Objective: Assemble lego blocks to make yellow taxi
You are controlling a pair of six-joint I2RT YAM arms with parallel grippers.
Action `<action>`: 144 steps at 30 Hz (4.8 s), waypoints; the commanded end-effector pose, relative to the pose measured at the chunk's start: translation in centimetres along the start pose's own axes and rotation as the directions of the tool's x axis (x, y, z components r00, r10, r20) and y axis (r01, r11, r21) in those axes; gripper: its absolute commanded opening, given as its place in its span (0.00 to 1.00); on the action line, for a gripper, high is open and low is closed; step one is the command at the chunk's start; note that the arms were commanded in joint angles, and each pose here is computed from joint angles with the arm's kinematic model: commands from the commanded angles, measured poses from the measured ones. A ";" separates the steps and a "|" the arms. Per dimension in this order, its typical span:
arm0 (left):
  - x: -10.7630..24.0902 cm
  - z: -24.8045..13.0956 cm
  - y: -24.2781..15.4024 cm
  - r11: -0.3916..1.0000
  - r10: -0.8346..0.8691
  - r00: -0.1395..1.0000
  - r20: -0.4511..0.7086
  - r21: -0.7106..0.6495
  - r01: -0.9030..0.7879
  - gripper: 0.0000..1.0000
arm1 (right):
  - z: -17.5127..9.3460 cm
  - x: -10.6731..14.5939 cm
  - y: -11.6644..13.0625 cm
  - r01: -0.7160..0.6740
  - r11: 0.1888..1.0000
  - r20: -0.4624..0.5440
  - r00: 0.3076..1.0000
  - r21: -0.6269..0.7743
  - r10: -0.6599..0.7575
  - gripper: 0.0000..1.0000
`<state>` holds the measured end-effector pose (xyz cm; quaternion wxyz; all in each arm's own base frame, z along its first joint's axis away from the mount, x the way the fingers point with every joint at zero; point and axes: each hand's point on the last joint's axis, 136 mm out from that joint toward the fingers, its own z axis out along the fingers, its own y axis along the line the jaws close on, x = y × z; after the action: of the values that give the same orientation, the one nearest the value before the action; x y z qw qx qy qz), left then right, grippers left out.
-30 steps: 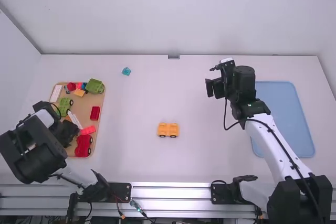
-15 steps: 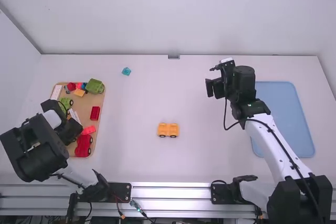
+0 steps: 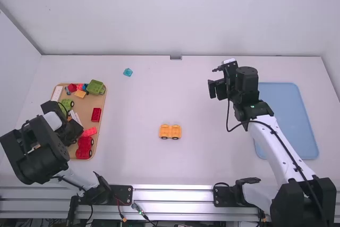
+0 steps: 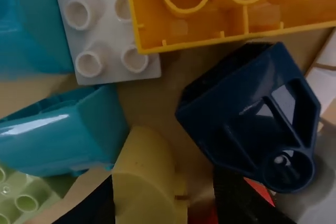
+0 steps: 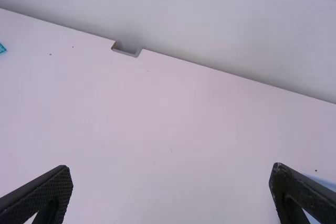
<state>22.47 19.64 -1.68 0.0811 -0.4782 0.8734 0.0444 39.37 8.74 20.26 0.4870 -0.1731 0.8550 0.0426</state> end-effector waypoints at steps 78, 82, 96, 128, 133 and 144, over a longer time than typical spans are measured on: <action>23.5 -22.8 -37.6 -0.217 0.471 -0.088 0.878 0.019 -0.976 0.02 | 4.5 -2.9 14.9 -0.269 0.515 -0.081 0.930 -0.814 0.358 0.88; 23.3 -23.4 -37.9 -0.217 0.446 -0.085 0.891 0.016 -0.976 0.02 | 4.3 -2.4 14.5 -0.273 0.500 -0.098 0.932 -0.822 0.348 0.80; 24.3 -22.6 -37.3 -0.314 0.440 -0.224 0.869 -0.085 -0.946 0.02 | 3.5 -1.5 15.9 -0.280 0.448 -0.153 0.942 -0.849 0.298 0.55; 23.9 -21.8 -37.0 -0.315 0.464 -0.263 0.846 -0.120 -0.941 0.99 | 3.1 -0.9 18.1 -0.258 0.443 -0.177 0.960 -0.859 0.216 0.17; 24.3 -21.9 -36.2 -0.282 0.511 -0.147 0.847 0.003 -0.959 0.99 | 4.3 -1.0 16.0 -0.237 0.513 -0.135 0.964 -0.825 0.229 0.18; 24.2 -24.8 -33.5 -0.439 0.474 -0.063 0.878 0.174 -0.881 0.99 | 5.1 -0.3 11.9 -0.182 0.621 -0.118 0.983 -0.763 0.143 0.18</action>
<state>35.79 -21.83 15.72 0.4078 0.4211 0.7863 -0.1953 38.37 20.88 14.90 0.2955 -0.2340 0.7989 0.4688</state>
